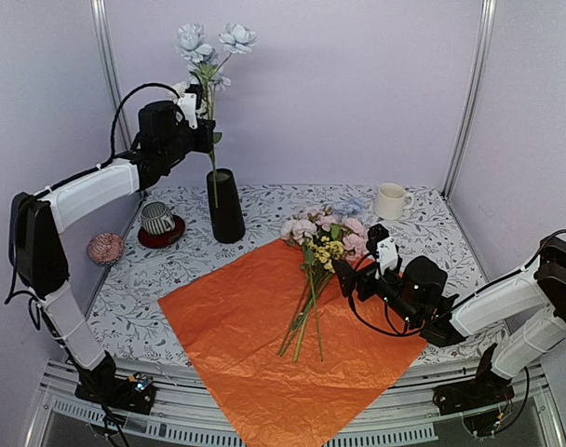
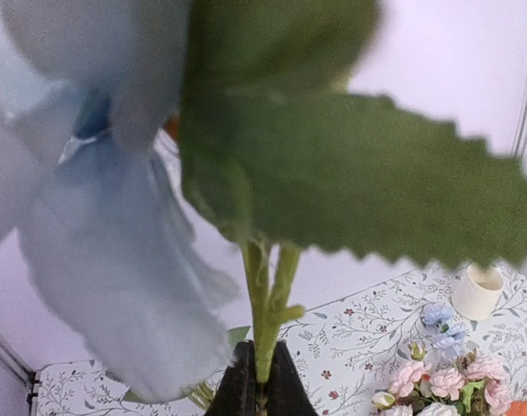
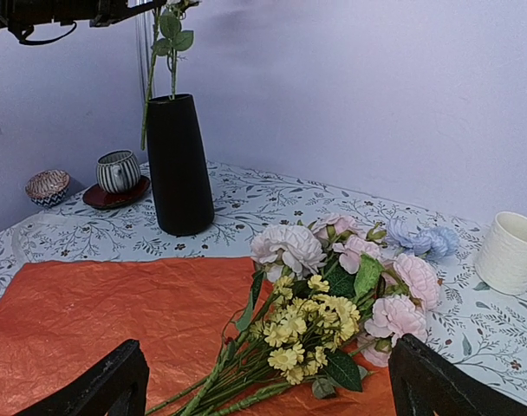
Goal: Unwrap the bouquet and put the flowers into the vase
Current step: Place the fake flower in the vase, then pick up the fake flower from the flattened wrapping paper.
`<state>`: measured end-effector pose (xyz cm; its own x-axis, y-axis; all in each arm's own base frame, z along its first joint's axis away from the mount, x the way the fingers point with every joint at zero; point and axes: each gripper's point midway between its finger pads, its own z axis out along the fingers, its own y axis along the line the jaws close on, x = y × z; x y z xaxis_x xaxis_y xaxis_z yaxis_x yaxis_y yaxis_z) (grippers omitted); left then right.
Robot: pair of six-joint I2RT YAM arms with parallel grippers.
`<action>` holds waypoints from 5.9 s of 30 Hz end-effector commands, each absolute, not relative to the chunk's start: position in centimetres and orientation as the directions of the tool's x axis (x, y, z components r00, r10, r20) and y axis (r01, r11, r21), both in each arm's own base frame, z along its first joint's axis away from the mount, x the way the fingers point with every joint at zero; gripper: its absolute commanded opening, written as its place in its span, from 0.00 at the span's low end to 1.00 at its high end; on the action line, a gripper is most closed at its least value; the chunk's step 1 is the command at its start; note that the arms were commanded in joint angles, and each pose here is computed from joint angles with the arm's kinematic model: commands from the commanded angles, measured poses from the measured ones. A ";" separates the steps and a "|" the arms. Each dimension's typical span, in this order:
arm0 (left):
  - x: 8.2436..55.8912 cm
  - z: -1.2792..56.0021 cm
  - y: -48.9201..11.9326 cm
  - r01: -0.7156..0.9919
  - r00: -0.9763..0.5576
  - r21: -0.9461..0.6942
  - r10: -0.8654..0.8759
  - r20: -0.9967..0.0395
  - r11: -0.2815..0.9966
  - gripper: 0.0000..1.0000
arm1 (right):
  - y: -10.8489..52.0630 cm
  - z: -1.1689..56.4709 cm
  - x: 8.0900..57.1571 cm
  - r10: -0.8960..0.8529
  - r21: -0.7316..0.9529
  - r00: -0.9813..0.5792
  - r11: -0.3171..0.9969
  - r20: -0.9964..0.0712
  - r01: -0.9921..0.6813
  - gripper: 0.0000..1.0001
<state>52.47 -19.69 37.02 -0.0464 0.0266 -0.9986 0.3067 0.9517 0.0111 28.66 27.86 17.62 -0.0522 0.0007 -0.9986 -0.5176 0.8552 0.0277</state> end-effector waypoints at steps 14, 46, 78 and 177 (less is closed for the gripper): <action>47.8 48.8 -17.0 0.288 0.198 0.007 -0.052 -0.979 0.958 0.07 | 28.5 18.4 28.9 0.017 0.035 -0.039 0.845 -0.999 -0.534 0.99; 53.3 37.1 -18.6 0.282 -0.009 0.010 0.013 -1.000 0.959 0.03 | 28.7 18.6 28.8 -0.015 -0.002 -0.020 0.839 -1.000 -0.544 0.99; 51.1 25.9 -19.7 0.304 -0.395 -0.158 -0.026 -0.918 0.939 0.56 | 29.2 18.1 28.9 -0.030 -0.007 -0.033 0.833 -0.999 -0.554 0.99; 24.0 22.1 -21.5 0.670 -0.418 -0.469 -0.230 -0.879 0.576 0.65 | 38.6 16.1 26.2 0.005 0.479 -0.720 0.751 -0.694 -0.456 0.04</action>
